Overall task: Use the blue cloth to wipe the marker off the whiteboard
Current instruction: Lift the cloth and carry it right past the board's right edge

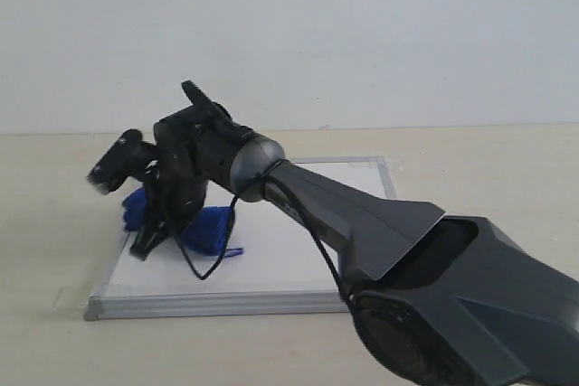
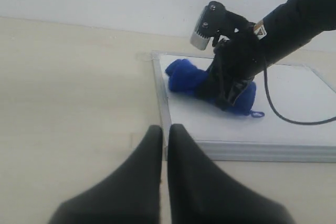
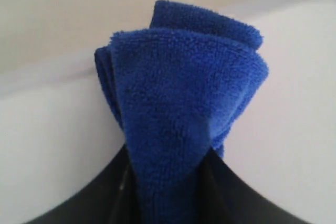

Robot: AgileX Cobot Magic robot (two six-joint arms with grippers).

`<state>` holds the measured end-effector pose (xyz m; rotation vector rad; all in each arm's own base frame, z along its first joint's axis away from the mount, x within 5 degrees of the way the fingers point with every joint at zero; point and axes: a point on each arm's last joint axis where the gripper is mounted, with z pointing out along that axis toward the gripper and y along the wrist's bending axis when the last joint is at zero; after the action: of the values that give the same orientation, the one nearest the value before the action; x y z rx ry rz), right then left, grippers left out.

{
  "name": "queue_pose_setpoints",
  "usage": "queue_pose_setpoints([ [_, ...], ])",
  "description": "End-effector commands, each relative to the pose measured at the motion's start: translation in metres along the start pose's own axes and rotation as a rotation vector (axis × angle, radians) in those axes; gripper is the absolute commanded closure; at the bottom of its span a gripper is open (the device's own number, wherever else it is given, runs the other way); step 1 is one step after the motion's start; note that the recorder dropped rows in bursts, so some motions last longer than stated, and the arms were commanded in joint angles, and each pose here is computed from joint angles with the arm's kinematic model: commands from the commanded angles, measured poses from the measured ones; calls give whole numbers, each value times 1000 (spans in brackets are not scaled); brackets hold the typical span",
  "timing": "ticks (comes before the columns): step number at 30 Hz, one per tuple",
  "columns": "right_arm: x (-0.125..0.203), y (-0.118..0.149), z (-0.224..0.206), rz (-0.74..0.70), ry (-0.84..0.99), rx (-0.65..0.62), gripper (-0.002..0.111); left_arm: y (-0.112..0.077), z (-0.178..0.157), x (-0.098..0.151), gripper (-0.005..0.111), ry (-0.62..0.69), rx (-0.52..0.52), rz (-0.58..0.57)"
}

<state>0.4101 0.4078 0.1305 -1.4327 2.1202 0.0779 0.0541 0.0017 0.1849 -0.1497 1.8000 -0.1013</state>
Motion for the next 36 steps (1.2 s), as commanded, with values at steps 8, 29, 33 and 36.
queue_pose_setpoints([
  [8, -3, -18, -55, 64, 182, 146, 109, 0, 0, 0, 103, -8, 4, -9],
  [29, 10, -4, -101, 154, 282, 35, 109, 0, 0, 0, 103, -8, 4, -9],
  [33, 29, 2, -121, 155, 316, 21, 109, 0, 0, 0, 103, -8, 4, -9],
  [36, 47, -3, -142, 199, 300, 36, 109, 0, 0, 0, 103, -8, 4, -9],
])
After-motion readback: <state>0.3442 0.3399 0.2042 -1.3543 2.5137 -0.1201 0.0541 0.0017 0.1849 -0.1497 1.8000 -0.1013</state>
